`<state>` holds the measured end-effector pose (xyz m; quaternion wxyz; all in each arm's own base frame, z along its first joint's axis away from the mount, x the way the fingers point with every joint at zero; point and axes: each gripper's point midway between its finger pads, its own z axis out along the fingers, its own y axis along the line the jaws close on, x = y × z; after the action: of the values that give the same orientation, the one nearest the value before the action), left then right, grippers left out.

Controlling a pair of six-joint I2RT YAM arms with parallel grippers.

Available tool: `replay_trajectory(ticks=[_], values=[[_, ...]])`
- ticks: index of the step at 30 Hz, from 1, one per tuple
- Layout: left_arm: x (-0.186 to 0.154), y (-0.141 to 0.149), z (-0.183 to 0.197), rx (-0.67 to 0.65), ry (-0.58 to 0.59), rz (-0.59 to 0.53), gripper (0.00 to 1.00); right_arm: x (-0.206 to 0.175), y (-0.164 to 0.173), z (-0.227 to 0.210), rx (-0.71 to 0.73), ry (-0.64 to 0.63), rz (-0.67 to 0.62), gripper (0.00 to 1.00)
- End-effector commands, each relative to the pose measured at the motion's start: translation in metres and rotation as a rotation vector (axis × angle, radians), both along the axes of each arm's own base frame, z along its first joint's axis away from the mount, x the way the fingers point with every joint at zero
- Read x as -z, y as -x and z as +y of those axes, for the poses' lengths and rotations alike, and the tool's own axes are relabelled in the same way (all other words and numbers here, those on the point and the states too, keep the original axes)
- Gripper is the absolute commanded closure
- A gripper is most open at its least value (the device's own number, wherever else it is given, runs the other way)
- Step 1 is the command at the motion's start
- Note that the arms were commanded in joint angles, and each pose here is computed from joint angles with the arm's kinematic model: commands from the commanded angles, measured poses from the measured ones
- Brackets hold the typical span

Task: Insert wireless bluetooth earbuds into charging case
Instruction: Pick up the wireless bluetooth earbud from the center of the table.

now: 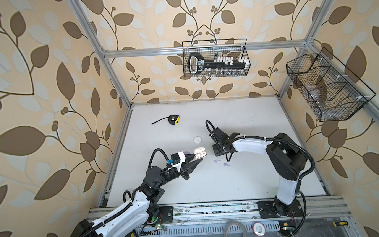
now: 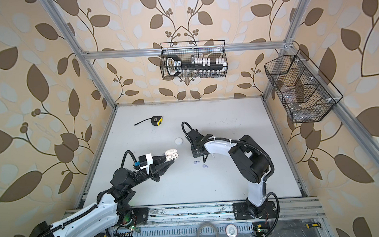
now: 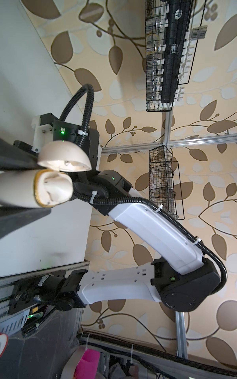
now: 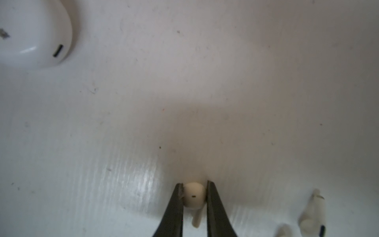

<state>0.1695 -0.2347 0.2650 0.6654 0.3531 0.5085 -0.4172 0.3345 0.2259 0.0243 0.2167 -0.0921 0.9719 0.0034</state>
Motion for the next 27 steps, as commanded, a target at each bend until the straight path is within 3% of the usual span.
replay_trajectory(ticks=[1, 9, 18, 27], values=[[-0.02, 0.006, -0.001, 0.015, 0.039, -0.067, 1.0, -0.027, 0.003, -0.005, 0.028, -0.037, -0.053, 0.85], [-0.013, -0.001, 0.0, -0.007, 0.055, -0.048, 1.0, -0.121, 0.028, -0.003, 0.036, -0.167, -0.286, 0.86], [-0.013, 0.006, -0.001, 0.025, 0.091, -0.084, 1.0, -0.275, 0.114, 0.021, -0.066, -0.423, -0.72, 0.87], [-0.016, 0.014, -0.002, 0.066, 0.103, -0.115, 1.0, -0.331, 0.172, 0.053, -0.212, -0.637, -0.883, 0.86]])
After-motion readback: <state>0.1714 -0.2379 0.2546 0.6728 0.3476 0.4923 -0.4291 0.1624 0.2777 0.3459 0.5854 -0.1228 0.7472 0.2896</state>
